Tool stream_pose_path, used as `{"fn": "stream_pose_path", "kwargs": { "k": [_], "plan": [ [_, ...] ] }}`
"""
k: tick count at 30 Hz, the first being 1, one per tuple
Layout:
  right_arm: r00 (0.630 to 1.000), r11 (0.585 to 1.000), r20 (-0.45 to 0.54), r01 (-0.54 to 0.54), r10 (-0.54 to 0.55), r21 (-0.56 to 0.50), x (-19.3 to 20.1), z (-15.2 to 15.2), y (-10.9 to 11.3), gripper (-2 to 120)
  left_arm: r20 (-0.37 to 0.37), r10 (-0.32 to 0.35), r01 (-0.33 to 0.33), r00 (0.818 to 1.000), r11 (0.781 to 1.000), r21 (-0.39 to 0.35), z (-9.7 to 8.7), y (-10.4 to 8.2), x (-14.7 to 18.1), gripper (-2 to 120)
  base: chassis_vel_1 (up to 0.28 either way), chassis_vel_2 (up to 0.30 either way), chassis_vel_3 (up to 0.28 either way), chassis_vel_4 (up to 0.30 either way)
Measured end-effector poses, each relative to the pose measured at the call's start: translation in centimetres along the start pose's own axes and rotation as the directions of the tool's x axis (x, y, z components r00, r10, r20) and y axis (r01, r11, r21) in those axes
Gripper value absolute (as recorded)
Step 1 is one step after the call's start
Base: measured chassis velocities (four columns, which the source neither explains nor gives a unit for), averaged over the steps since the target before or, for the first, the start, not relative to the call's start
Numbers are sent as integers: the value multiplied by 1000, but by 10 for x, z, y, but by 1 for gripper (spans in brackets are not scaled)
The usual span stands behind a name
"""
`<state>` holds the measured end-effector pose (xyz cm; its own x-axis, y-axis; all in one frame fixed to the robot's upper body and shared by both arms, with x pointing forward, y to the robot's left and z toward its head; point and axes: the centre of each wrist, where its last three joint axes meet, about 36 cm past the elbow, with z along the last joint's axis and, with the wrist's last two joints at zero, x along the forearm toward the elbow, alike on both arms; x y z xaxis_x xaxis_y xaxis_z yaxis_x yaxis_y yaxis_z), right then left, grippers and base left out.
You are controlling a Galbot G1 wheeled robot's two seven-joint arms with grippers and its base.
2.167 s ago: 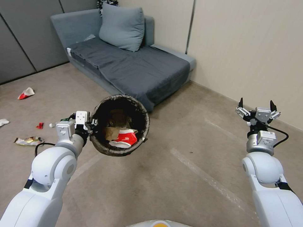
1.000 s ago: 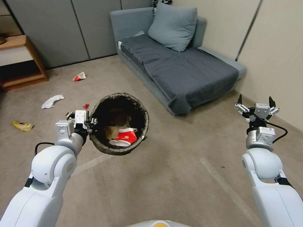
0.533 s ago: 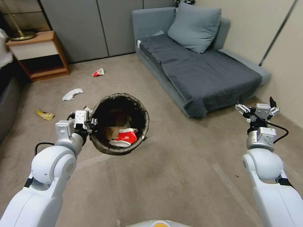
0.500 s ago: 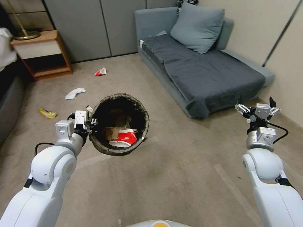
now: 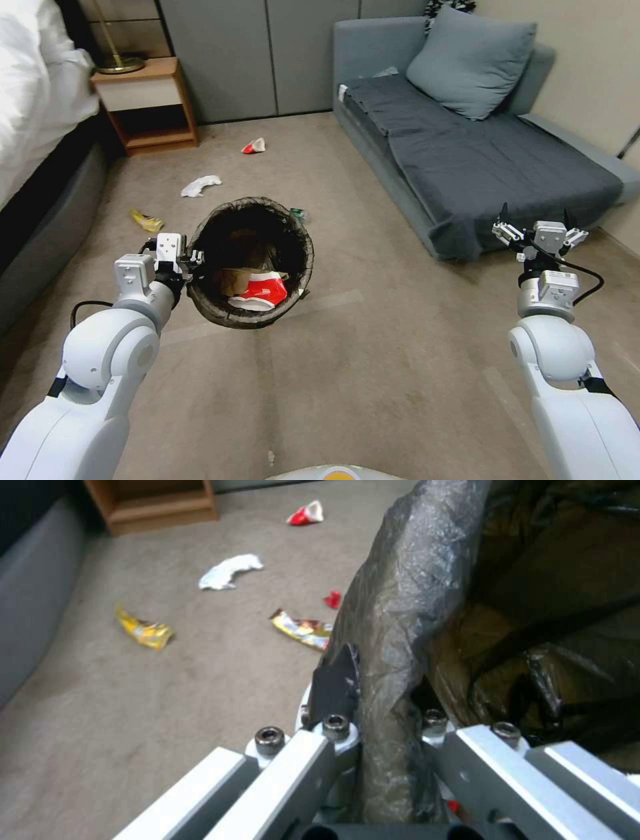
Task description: Pick up the trash bin, then pick up the garbage from the floor and place it into the trash bin.
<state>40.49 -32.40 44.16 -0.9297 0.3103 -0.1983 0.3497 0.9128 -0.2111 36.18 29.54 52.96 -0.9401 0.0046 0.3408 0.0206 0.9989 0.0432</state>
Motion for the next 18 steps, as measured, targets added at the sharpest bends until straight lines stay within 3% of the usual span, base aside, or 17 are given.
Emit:
{"fn": "stream_pose_path", "kwargs": {
  "k": [18],
  "plan": [
    [1000, 1000, -2, -2, 2, 6, 0, 2, -2, 100, -5, -1, 1, 1000, 1000, 6, 1, 1, -3, 0, 65, 66, 64, 67]
  ]
}}
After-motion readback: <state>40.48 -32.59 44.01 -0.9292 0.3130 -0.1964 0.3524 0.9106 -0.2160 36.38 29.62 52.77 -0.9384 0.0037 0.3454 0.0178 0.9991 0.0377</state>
